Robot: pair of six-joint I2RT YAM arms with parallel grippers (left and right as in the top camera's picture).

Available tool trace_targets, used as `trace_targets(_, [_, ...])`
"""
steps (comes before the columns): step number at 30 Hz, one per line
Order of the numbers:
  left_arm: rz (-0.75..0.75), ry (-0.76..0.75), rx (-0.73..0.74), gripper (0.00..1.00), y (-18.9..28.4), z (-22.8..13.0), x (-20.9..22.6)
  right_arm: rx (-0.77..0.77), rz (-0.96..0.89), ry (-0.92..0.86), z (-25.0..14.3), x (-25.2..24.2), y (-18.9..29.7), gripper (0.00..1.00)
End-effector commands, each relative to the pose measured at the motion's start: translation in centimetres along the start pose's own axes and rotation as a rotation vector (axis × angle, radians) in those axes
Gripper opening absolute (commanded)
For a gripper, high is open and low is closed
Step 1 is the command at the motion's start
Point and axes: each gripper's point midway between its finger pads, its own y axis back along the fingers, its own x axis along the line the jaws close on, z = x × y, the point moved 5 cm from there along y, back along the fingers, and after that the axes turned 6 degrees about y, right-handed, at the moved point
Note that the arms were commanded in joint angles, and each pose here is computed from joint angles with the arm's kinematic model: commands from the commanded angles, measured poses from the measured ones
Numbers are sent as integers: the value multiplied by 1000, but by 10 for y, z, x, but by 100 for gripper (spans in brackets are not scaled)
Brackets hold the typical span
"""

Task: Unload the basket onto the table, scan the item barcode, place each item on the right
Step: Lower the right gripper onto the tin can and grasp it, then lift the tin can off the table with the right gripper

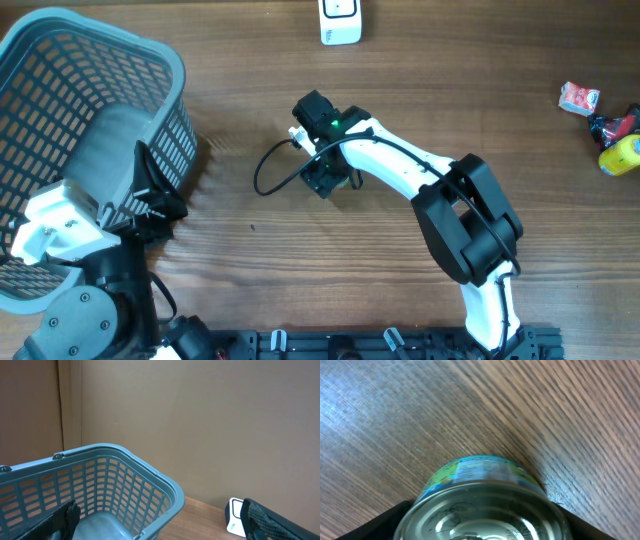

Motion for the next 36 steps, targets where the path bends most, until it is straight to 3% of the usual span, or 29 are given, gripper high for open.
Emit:
trace_targets(1, [-3,19,-3,100,1,3,1,23,-10,-147,-4,-2,-4,84])
trace_targets(5, [-3,19,-3,100,1,3,1,40,-6,-305,-7,0,-4,85])
trace_targets(15, [-2,15,-2,100,1,2,1,68,80,-917,-6,12,-4,80])
trace_targets(17, [-2,10,1,100,1,2,1,40,93,-959,0,11,-4,80])
trace_targets(20, [-2,9,1,100,1,2,1,-45,142,-790,17,11,-3,100])
trace_targets(36, [-7,16,7,100,1,0,1,3,58,115,-2,6,-4,100])
